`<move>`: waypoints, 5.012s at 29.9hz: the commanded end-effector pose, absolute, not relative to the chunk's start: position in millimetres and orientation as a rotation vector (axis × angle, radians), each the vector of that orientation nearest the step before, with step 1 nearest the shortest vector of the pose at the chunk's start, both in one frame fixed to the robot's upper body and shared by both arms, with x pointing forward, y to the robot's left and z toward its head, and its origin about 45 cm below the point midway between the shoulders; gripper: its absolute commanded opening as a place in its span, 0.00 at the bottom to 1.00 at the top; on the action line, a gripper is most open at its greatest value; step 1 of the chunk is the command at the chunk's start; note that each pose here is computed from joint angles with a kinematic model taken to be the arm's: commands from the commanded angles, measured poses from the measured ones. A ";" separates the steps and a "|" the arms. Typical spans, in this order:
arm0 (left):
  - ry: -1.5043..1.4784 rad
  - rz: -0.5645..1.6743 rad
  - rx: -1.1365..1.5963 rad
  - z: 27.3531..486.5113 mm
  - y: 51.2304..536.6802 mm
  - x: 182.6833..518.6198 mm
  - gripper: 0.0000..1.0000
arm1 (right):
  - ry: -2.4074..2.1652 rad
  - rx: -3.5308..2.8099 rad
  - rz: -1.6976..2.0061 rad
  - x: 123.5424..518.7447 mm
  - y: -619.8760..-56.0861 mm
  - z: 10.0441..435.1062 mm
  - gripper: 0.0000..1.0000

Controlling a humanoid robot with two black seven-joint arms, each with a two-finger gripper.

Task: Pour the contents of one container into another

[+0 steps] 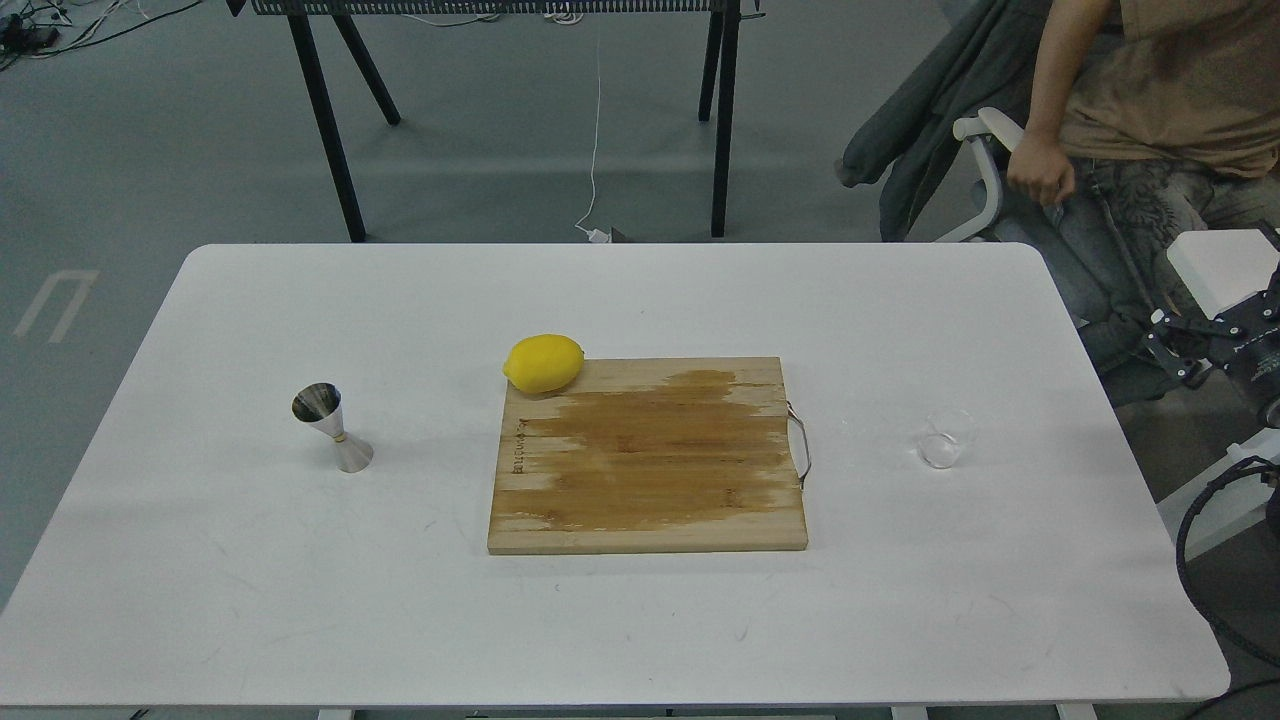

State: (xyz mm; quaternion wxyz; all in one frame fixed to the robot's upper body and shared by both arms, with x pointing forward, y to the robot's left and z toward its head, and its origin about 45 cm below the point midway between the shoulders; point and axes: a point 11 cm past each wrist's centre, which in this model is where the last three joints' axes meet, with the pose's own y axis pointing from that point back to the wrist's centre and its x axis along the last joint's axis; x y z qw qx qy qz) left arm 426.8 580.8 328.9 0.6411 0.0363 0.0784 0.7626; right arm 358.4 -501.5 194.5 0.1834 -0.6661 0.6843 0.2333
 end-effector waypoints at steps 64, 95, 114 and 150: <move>-1.021 1.102 0.791 303.1 403.6 471.0 1.00 | 2.035 -1.807 0.701 341.8 -522.6 172.0 0.99; -0.859 0.818 0.980 138.6 435.8 269.8 0.98 | 2.051 -1.795 0.709 339.3 -525.5 168.1 0.99; -0.735 0.824 0.972 69.3 402.8 252.8 0.98 | 2.049 -1.793 0.700 341.4 -526.4 171.1 0.99; -0.783 0.901 0.968 53.2 371.6 307.1 0.94 | 2.043 -1.790 0.694 342.9 -526.5 173.4 0.99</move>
